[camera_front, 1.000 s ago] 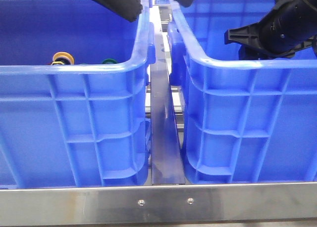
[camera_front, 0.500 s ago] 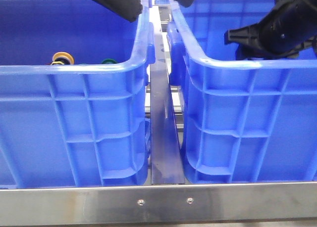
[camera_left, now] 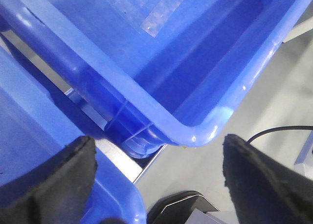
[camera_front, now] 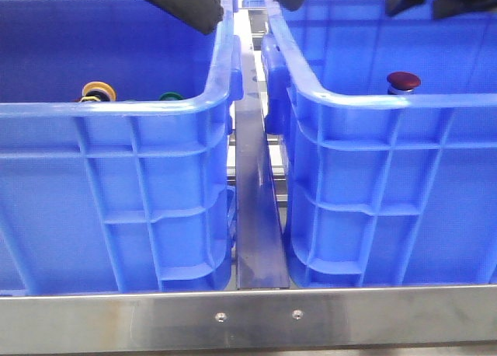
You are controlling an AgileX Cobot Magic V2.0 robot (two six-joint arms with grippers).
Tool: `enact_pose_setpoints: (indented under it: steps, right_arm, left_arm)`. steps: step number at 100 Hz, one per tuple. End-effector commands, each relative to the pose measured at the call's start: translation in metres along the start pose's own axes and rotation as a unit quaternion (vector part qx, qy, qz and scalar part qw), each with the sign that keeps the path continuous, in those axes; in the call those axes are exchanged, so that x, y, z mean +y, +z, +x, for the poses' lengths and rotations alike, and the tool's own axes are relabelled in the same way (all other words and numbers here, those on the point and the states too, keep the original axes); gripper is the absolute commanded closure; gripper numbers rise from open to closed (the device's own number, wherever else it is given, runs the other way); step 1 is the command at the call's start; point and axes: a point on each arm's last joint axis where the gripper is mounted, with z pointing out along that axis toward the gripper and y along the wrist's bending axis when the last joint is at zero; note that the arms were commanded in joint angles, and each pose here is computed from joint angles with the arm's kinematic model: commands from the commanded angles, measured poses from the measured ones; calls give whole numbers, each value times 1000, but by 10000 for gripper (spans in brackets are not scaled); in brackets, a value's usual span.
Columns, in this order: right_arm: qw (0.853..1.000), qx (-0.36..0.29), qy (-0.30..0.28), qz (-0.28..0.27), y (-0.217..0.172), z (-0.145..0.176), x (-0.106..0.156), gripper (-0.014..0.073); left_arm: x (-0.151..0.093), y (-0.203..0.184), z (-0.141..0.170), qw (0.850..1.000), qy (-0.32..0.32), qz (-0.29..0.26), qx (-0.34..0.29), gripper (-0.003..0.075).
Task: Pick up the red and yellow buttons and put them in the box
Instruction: 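Open the right gripper to release the red button and lift, then lower the left gripper into the button bin and grasp a yellow-capped button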
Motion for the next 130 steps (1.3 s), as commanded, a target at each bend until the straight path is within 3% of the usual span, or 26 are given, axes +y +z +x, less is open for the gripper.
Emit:
enact_pose_setpoints:
  steps: [1,13,35,54,86,116,130]
  right_arm:
    - [998,-59,-11,0,-34,-23,-1,142]
    - [998,-49,-21,-21,-67,-17,0,186]
    - [996,-27,-58,-59,-121,0,2,496]
    - [994,-22,-67,-89,-159,10,4,668]
    - [988,-20,-83,-133,-210,22,8,664]
    - [985,-7,-91,-145,-219,26,9,664]
    - [985,-8,-91,-145,-219,26,9,664]
  left_arm:
    - [-7,-14,-13,999,-2,12,-50,210]
    - [-6,-17,-13,999,-3,11,-51,209]
    - [-5,-32,-15,997,-4,10,-71,210]
    - [9,-52,-18,995,-27,-11,-98,231]
    - [55,-69,-12,986,-122,-89,-76,231]
    - [105,-88,-6,950,-181,-254,-22,231]
    - [124,-85,-15,939,-203,-279,6,231]
